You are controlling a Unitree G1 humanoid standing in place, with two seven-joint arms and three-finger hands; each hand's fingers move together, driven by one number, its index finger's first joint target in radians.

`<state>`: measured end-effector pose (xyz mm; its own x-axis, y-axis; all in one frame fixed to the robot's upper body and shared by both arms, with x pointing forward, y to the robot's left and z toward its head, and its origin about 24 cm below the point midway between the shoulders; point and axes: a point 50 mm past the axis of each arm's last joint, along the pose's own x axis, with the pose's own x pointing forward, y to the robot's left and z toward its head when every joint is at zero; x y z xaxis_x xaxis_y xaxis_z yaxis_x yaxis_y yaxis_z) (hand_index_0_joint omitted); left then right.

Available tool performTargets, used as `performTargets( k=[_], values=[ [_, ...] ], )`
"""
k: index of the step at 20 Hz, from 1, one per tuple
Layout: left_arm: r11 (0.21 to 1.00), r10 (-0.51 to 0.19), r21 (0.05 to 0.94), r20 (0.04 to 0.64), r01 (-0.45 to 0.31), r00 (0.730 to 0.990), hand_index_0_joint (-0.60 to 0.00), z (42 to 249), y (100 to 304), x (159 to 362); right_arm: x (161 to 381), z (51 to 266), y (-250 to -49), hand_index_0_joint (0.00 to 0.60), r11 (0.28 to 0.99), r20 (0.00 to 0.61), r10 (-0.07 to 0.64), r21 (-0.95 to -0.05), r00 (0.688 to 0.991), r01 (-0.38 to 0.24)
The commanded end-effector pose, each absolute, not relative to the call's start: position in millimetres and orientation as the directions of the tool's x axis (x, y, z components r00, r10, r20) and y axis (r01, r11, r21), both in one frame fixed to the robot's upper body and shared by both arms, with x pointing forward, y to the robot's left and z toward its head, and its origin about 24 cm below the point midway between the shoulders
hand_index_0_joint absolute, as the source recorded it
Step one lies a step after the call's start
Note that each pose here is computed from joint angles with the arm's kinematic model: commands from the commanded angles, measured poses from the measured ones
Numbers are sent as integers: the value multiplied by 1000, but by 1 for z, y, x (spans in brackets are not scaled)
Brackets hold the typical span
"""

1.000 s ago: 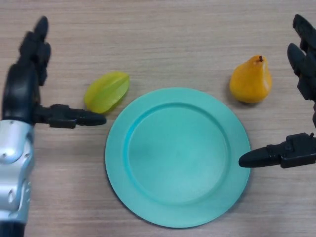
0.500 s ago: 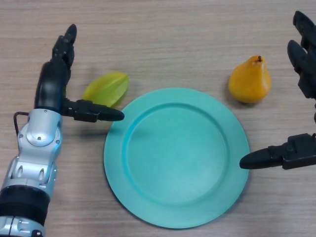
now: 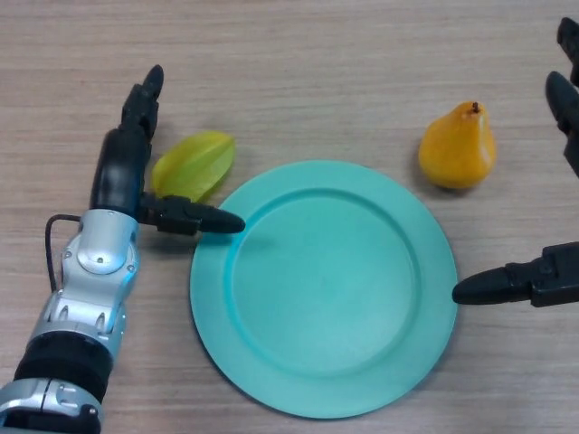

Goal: Pick up the yellow starfruit and place it on the plate

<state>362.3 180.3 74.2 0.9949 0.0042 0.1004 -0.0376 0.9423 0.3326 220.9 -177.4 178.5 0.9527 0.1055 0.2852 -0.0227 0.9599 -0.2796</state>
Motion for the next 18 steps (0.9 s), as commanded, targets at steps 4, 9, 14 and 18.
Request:
performTargets(
  k=[4, 9, 14, 18],
  values=[
    [912, -21, 387, 373, -135, 928, 0, 117, 176, 368, 208, 205, -182, 0, 947, 437, 107, -320, 893, 43],
    [933, -3, 341, 323, -114, 946, -449, 115, 177, 368, 205, 205, -181, 0, 946, 438, 107, -320, 893, 43],
    [965, 28, 243, 280, -99, 960, -600, 113, 178, 364, 202, 208, -182, 0, 946, 446, 103, -320, 889, 51],
    [978, 73, 166, 277, -123, 958, -600, 116, 184, 363, 201, 208, -182, 0, 947, 455, 99, -316, 885, 56]
  ],
)
